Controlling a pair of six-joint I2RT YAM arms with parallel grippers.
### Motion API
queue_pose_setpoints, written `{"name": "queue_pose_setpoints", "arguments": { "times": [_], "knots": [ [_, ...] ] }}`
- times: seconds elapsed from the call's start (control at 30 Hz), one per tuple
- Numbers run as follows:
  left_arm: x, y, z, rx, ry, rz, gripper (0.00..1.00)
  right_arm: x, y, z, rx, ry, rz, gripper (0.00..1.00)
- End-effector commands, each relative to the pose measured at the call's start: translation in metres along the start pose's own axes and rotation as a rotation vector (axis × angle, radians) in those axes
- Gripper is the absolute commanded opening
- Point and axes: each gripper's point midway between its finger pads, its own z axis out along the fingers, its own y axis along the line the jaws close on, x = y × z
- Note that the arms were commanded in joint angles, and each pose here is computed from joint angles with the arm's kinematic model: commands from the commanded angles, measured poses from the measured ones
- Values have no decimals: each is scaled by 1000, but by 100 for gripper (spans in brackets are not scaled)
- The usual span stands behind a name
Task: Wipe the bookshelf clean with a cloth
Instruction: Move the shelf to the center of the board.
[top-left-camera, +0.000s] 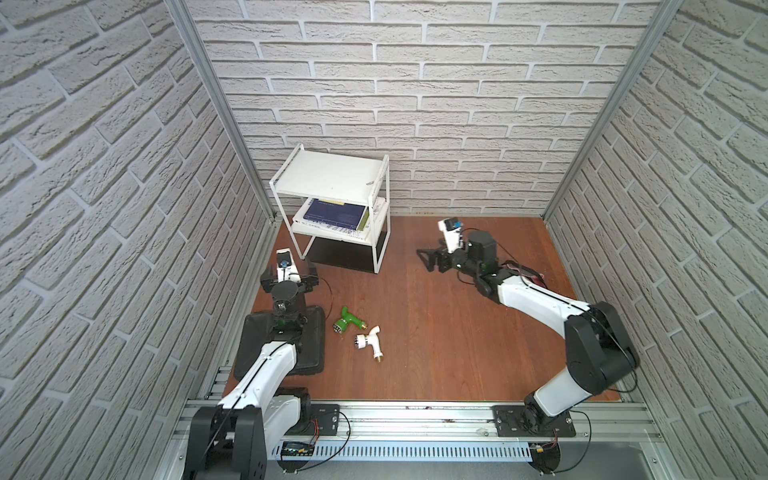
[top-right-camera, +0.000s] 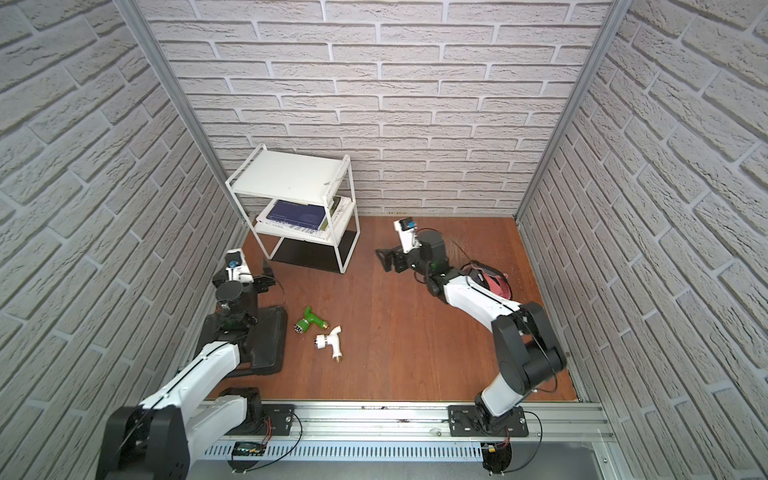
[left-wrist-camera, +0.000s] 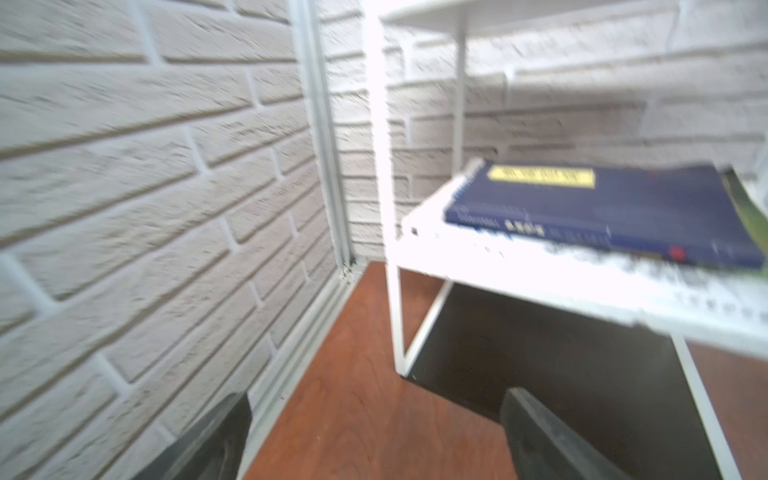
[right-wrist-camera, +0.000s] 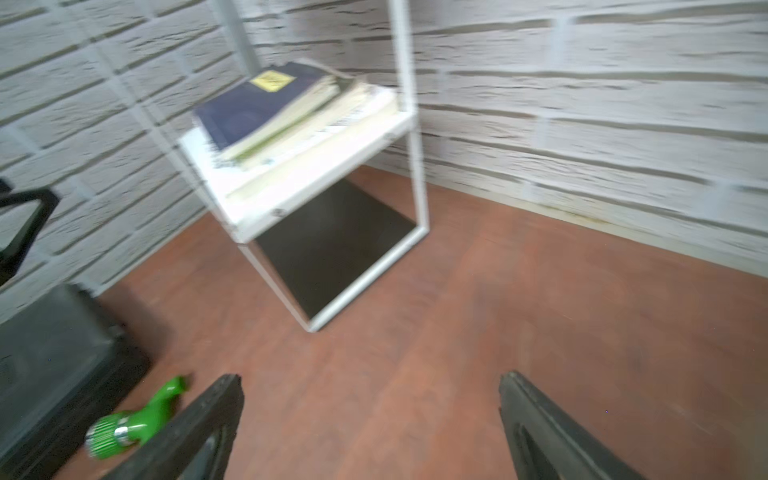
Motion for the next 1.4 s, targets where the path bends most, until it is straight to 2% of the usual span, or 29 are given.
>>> {"name": "queue_pose_setpoints", "arguments": {
  "times": [0.0, 0.07, 0.13, 0.27, 0.43, 0.5, 0.67, 0.93, 1.03, 1.17, 1.27, 1.37],
  "knots": [
    [11, 25, 3, -28, 62, -149, 98, -25, 65, 35, -188, -136, -96, 99],
    [9, 38, 10, -44, 62, -196, 98, -36, 89, 57, -211, -217, -161, 99],
    [7, 50, 18, -55, 66, -237, 98, -47, 94, 73, -154, -301, -171, 99],
    [-4, 57, 31, -38, 47, -255, 98, -52, 75, 104, 48, -390, -168, 99],
    [-13, 52, 45, -9, 52, -233, 98, -66, 70, 110, 169, -439, -186, 97],
    [-16, 48, 50, 17, 53, -227, 98, -70, 66, 108, 207, -455, -192, 92],
    [-20, 36, 64, 69, 72, -210, 98, -85, 67, 101, 227, -479, -219, 59],
    [-30, 11, 64, 103, 65, -81, 98, -94, 37, 67, 323, -446, -222, 4],
    [-32, -1, 60, 130, 58, -38, 98, -94, 17, 39, 368, -429, -226, 3],
    [-30, -30, 52, 219, 56, 26, 98, -73, -14, 4, 429, -371, -261, 3],
    [-30, -59, 44, 352, 50, 48, 98, -59, -34, -26, 452, -341, -268, 3],
    [-33, -104, 29, 529, 37, 82, 98, -48, -51, -53, 447, -318, -256, 3]
  ]
}}
